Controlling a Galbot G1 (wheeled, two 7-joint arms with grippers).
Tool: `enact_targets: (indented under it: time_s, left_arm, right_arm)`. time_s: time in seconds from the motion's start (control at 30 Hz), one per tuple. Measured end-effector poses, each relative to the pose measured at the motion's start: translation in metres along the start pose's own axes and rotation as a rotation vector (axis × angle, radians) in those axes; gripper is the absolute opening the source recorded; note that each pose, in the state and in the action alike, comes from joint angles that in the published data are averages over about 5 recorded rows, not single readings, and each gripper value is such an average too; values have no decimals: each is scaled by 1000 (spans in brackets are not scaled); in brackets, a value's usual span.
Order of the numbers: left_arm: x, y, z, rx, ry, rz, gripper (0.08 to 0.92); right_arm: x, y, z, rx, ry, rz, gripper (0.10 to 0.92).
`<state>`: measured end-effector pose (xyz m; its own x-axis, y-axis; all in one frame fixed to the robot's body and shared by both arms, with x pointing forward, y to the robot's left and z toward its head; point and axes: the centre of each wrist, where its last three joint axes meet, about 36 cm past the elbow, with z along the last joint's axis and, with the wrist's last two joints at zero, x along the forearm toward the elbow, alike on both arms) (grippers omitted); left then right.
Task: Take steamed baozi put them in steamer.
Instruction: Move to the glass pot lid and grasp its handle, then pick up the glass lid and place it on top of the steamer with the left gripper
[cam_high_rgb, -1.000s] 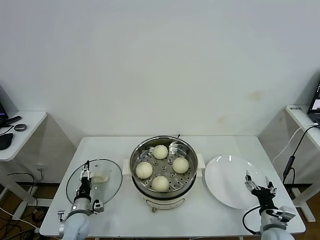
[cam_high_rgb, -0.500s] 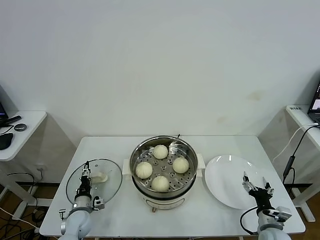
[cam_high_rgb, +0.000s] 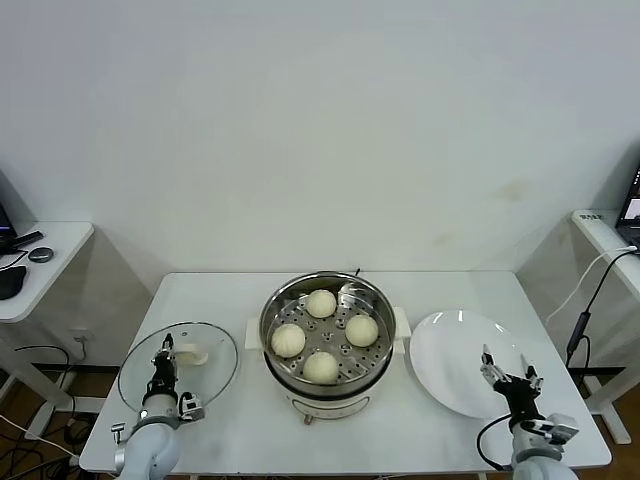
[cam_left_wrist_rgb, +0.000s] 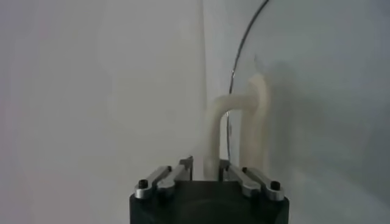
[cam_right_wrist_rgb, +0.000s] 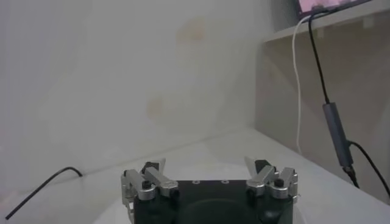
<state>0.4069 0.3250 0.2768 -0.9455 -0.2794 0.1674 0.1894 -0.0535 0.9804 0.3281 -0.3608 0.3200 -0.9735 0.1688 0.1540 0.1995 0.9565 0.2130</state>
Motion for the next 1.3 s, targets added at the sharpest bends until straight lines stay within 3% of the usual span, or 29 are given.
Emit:
enact_targets:
  time_s: [0.13,0.43,0.7,1.0,1.3]
  left_arm:
    - [11,14,-7,7,55,3,172]
    - [32,69,-29,44,229,-10,172]
    - [56,110,-51,101,321,-45,172]
    - [80,152,-79,163,332,-94,172]
    - [96,178,-122,201,233,-114,172]
  right_arm:
    - [-1,2,1,1,2,-6,823]
    - [3,10,5,-10,13,-16,823]
    - [6,11,5,-10,15,-19,823]
    - [9,13,11,-7,28,-19,823]
    - [12,17,16,0,36,-18,823]
